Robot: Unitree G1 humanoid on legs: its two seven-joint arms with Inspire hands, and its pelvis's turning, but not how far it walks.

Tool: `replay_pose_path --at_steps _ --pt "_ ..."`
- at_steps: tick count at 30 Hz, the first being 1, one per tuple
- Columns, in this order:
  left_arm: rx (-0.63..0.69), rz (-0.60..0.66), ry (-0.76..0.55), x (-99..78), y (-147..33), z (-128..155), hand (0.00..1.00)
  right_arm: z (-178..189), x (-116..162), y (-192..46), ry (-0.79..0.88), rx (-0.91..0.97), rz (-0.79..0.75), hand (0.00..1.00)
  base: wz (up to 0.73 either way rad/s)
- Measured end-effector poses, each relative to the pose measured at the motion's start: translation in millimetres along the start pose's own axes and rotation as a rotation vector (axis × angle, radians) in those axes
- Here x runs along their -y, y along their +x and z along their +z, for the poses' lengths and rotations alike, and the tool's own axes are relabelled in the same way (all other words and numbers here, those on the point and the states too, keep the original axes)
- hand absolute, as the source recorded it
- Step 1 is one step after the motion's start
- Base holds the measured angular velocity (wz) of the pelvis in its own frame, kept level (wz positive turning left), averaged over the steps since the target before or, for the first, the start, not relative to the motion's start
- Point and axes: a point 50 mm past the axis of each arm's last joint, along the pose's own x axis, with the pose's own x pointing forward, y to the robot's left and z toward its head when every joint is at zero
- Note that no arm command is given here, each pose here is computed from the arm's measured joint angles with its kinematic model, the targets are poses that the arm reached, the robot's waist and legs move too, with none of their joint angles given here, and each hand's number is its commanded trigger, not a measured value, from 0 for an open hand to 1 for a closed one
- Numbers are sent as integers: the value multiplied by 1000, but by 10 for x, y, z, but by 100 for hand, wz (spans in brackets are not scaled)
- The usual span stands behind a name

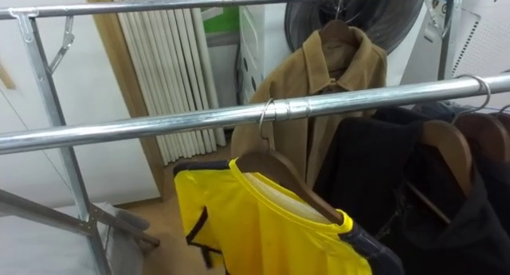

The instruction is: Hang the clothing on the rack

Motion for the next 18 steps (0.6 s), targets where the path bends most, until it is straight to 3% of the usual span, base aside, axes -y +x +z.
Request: replay_pose_path --at_steps 18 --pt "-12 -2 14 -56 -7 -10 0 -3 -33 5 2 -19 30 0 1"
